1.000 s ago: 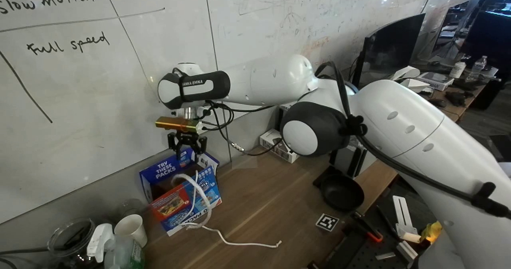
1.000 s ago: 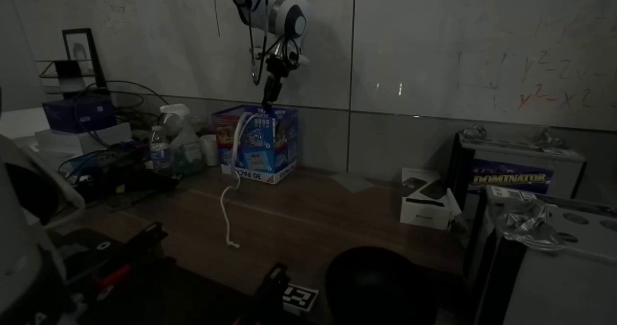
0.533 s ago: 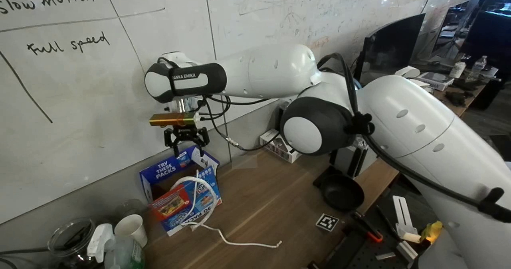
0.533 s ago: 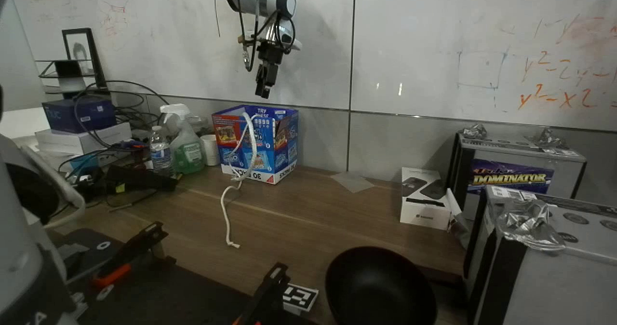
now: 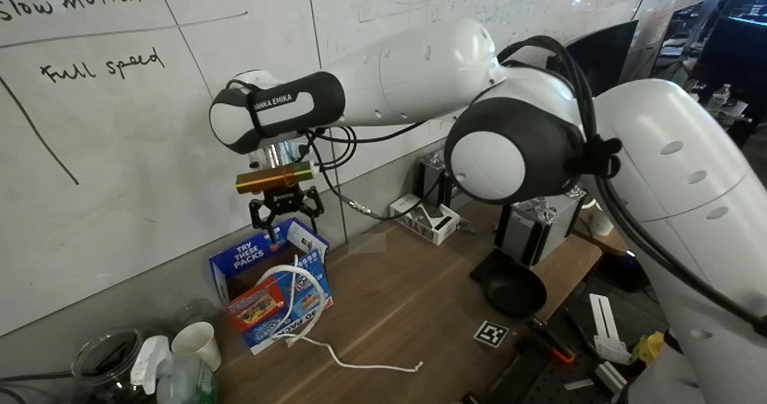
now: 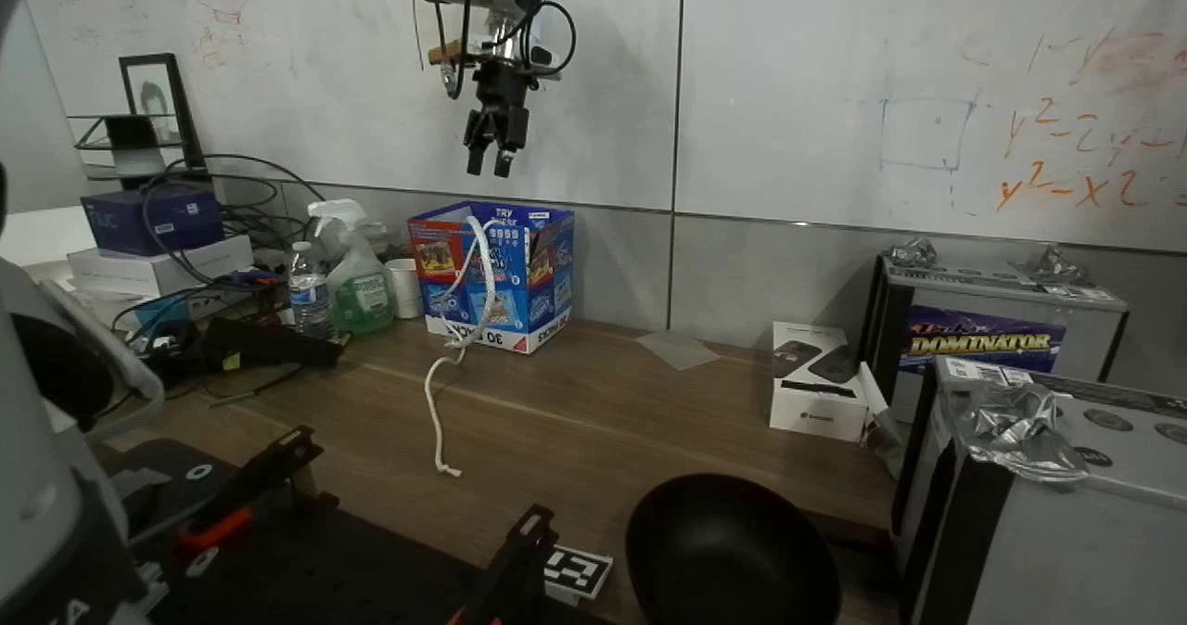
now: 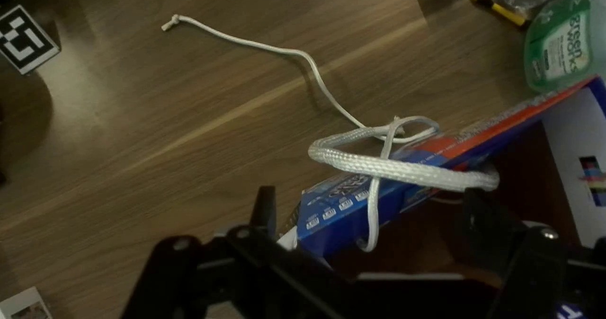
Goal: Pick up the white ropes and put them in the box
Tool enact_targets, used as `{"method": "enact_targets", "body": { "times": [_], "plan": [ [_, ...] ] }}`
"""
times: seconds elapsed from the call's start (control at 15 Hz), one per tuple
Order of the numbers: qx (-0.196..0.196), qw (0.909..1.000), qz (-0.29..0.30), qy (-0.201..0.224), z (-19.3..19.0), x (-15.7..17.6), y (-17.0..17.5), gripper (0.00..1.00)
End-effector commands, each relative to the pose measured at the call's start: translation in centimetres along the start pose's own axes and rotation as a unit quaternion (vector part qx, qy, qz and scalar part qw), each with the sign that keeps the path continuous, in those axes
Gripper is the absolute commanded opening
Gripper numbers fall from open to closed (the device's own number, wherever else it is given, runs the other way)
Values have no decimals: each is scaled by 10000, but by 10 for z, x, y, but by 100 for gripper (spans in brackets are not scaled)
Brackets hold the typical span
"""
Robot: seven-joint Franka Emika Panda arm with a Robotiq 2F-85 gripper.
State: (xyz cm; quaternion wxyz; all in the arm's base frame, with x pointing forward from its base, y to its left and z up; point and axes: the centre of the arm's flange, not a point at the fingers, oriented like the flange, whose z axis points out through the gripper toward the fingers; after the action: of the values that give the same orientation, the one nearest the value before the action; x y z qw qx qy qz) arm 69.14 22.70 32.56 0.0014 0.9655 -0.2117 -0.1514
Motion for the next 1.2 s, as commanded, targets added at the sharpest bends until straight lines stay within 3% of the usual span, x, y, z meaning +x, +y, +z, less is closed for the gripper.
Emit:
{"method": "enact_targets", "body": {
  "times": [0.0,0.27,0.67,0.8,0.93,1.13],
  "plan": [
    [-31,9977,-681,8,26,-57,51,100],
    [-91,9895,-1440,-33,59,-68,67,100],
    [-137,9665,-2524,-448,150,-74,105,100],
    [-138,9550,-2900,-600,184,-83,124,100],
    [-172,9431,-3275,-556,213,-97,136,100],
    [-23,9365,-3502,-186,234,-123,149,100]
  ]
}}
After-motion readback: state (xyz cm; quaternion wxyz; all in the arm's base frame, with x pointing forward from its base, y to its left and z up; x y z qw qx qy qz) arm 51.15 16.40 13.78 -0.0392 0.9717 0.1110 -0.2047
